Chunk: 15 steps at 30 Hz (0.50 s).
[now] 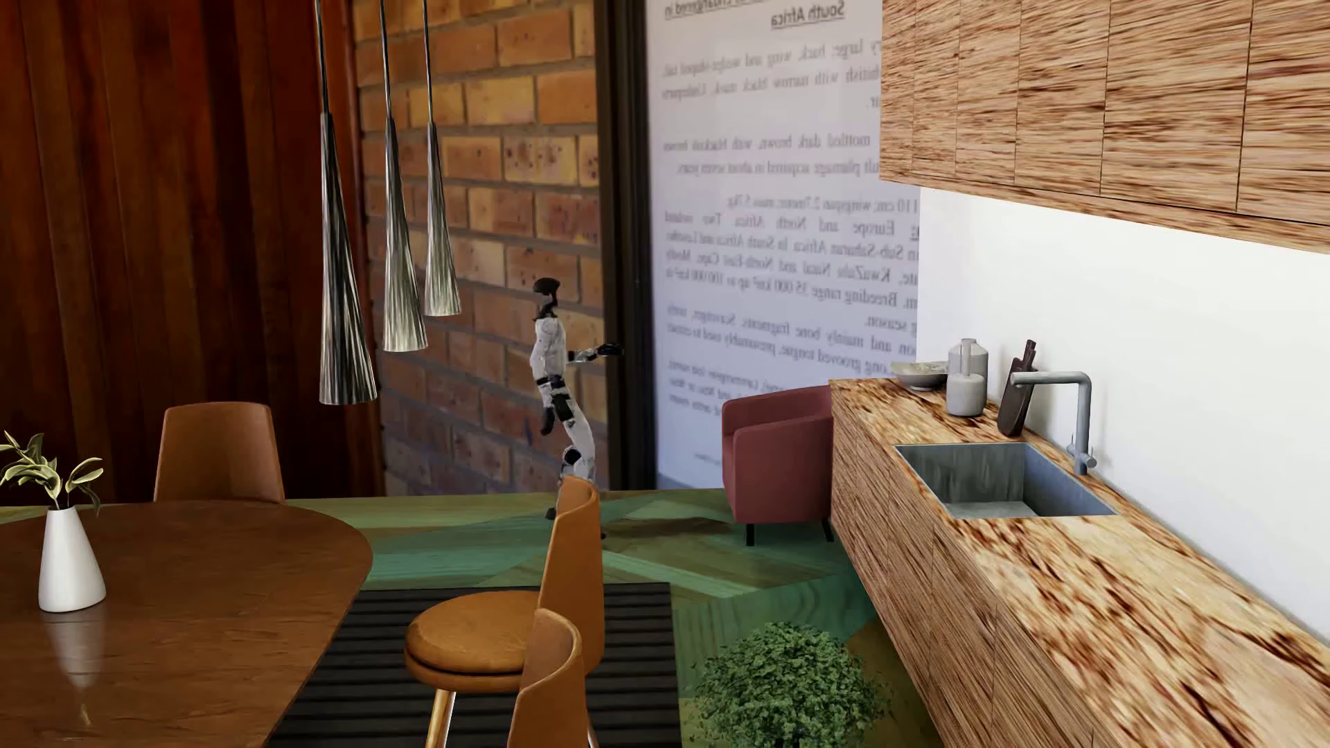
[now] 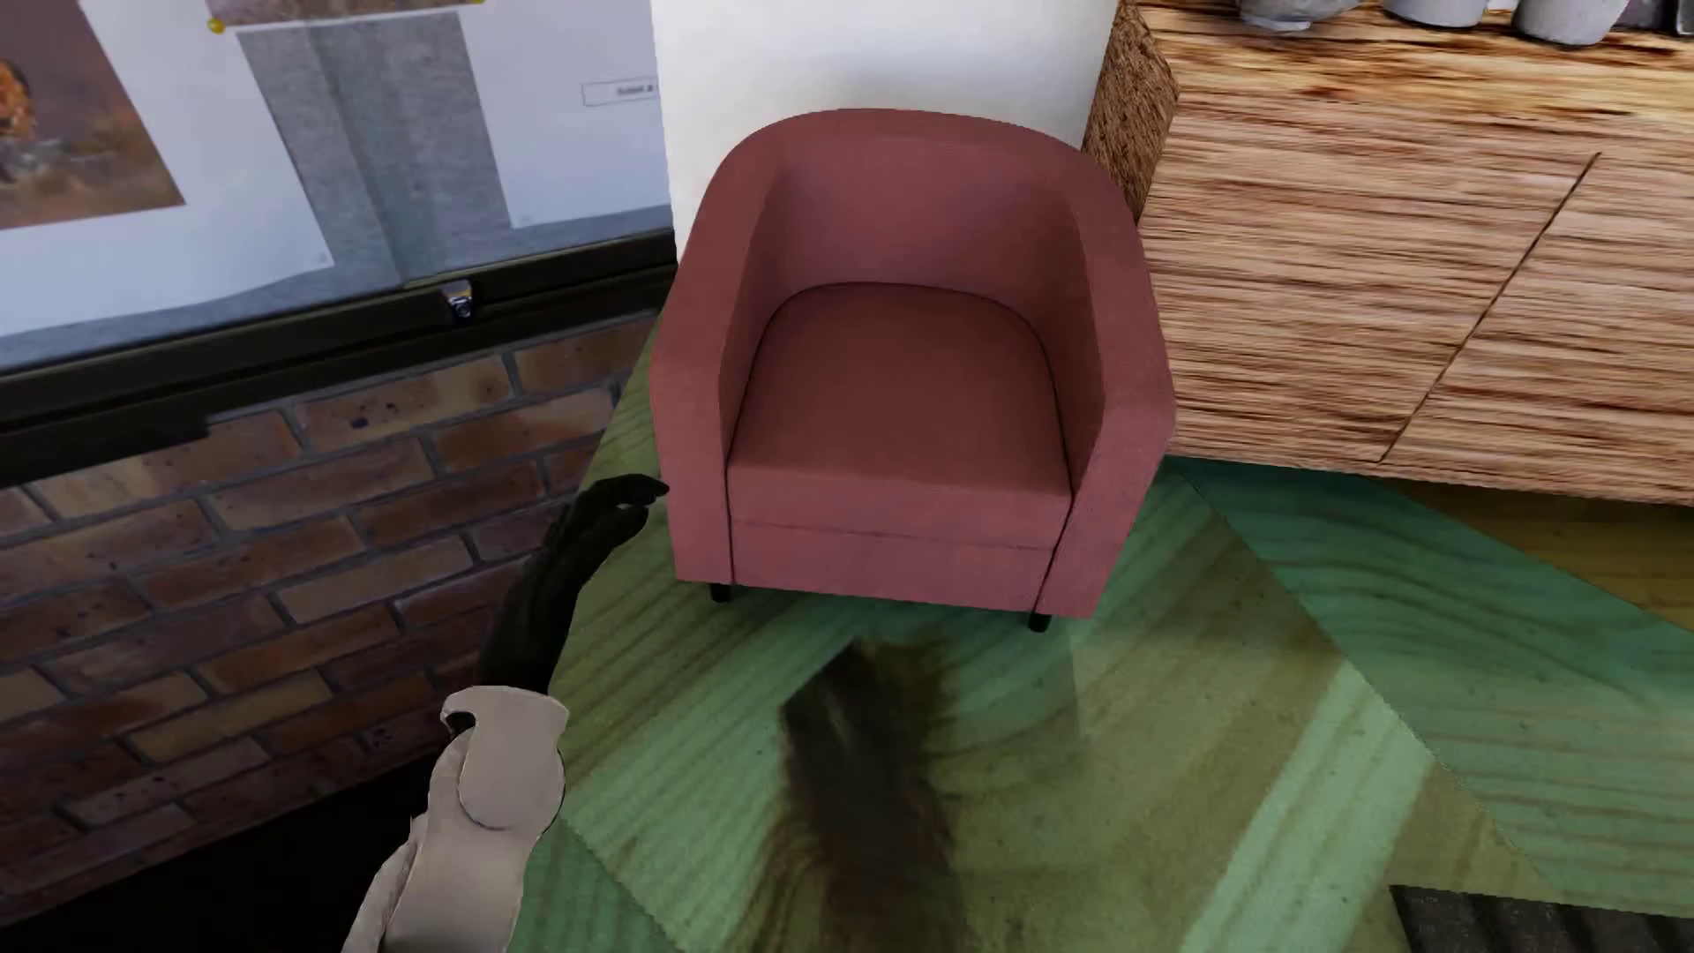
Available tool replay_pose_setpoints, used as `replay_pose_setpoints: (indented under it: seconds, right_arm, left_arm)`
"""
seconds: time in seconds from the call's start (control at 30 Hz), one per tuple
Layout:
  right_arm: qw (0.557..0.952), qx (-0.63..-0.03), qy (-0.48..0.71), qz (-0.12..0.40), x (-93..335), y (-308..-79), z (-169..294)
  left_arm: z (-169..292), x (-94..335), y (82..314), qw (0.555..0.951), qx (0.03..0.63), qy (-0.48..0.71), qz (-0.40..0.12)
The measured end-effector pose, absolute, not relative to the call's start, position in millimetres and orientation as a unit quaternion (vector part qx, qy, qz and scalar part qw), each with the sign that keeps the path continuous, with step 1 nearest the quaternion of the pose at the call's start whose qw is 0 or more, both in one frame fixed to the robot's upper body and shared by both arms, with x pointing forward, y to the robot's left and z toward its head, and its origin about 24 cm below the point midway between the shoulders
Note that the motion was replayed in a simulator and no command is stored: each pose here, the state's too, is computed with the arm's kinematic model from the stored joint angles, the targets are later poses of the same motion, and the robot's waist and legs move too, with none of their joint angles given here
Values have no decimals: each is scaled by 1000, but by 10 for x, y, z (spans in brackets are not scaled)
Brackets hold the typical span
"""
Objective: Approach the fabric armchair
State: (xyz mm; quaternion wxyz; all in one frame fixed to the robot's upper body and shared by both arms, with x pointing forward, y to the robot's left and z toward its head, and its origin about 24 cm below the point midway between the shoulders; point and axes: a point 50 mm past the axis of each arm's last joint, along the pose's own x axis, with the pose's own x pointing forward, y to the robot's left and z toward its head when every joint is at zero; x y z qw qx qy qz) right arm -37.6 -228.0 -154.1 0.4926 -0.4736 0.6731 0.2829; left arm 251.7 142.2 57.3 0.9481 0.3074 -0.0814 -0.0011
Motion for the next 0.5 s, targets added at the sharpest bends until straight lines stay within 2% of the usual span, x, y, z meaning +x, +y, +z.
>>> replay_pose_setpoints:
  seconds: [0.03,0.1,0.17,0.2,0.23,0.27,0.3,0.33,0.37,0.4,0.47,0.5]
  right_arm:
    - [521,-441,679,271,-381,-2203,-1552]
    - [572,-373,710,172,-234,-2110,-1562]
    - [616,-415,665,75,221,-2076,-1507]
    - [645,-437,625,47,506,-2057,-1462]
    - [678,-446,584,31,802,-2033,-1404]
    - [713,-446,541,28,1095,-2016,-1335]
    - [746,-442,496,39,1401,-1990,-1251]
    - [773,-444,449,57,1687,-1957,-1143]
    - [790,-458,402,69,1929,-1935,-1011]
    - [798,-483,355,69,2113,-1925,-865]
    - [810,-517,275,28,2302,-1940,-611]
    - [820,-511,257,-1,2306,-1945,-565]
  left_arm:
    - [528,2514,1522,951,302,-63,18]
    - [222,2454,1770,939,338,30,58]
    - [-411,2229,1968,904,358,222,73]
    - [-773,2001,2053,868,357,340,59]
    - [-1107,1689,2122,815,357,456,23]
    - [-1377,1296,2172,743,366,559,-42]
    - [-1559,899,2139,650,404,623,-162]
    - [-1655,594,2041,568,439,627,-301]
    - [-1696,356,1957,539,424,626,-371]
    - [-1705,149,1933,563,366,652,-353]
    - [-1692,-124,1918,628,254,699,-230]
    - [-1674,-145,1924,648,249,695,-184]
